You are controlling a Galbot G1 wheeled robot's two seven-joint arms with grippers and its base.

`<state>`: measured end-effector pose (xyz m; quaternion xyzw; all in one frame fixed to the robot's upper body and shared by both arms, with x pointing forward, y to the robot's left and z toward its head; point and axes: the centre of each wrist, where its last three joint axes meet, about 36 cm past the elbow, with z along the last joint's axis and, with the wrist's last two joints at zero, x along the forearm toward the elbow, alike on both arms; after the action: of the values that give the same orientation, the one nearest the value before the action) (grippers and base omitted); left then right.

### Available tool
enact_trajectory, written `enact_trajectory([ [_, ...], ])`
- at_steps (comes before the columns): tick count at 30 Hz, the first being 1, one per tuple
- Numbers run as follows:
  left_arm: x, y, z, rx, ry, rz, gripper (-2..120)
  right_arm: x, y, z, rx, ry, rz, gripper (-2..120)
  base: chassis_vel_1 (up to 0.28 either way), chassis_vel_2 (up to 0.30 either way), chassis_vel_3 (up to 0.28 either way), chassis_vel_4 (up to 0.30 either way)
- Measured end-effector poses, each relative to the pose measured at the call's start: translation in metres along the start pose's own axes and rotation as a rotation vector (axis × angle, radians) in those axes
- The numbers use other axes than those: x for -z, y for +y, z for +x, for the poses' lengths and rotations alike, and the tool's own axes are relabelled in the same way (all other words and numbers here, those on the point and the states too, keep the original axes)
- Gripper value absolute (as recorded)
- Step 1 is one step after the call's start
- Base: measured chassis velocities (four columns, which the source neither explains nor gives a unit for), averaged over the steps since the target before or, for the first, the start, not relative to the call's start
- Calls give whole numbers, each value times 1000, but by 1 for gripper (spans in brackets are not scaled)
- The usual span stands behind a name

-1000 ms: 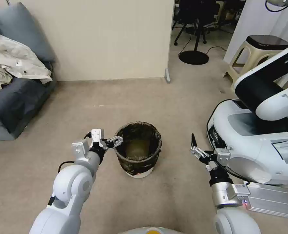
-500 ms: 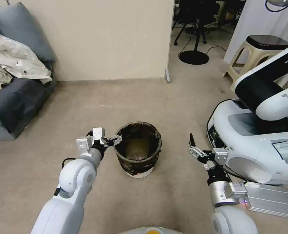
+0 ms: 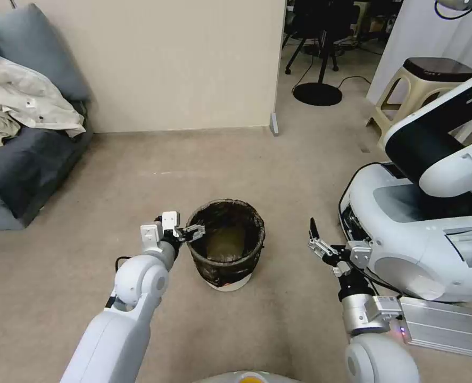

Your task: Pick up the trash can from the floor.

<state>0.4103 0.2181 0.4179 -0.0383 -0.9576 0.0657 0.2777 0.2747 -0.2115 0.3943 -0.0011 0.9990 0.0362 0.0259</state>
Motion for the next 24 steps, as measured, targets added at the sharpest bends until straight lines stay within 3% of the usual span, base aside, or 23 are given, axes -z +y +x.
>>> enact_trajectory([
  [24,1,-12,-38,12,110,-28,95,-5,-3,-4,-11,3,1,100,0,0,0,0],
])
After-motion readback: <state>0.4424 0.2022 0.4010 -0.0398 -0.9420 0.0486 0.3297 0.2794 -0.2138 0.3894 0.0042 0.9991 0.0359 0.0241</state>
